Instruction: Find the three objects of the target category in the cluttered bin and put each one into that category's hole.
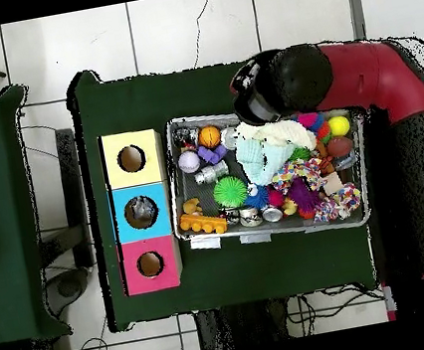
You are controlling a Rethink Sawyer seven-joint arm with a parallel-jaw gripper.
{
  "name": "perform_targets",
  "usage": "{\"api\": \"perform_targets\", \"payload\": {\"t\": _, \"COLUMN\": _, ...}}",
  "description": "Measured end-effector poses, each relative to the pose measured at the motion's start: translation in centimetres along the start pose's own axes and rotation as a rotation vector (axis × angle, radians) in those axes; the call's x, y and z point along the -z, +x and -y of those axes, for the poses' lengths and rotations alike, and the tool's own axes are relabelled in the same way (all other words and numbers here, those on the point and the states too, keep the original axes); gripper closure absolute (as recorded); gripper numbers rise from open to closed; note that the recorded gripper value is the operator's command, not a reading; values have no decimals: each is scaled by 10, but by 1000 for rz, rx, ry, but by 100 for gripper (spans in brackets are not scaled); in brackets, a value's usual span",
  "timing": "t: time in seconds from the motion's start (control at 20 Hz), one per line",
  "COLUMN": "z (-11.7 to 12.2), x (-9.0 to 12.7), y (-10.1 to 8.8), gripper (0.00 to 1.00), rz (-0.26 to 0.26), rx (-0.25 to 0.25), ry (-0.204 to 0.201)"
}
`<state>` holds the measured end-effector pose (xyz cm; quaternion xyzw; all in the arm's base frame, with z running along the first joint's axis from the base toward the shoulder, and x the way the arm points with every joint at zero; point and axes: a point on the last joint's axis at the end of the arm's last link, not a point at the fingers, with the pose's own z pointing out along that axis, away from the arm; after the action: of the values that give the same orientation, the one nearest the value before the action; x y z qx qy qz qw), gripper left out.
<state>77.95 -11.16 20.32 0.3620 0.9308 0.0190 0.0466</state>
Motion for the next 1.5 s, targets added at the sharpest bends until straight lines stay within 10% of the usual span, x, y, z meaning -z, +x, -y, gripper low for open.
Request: {"api": "perform_targets", "payload": {"t": 1.5, "z": -54, "x": -66, "y": -30, "gripper": 100, "rz": -6, "rx": 33, "ry": -79}}
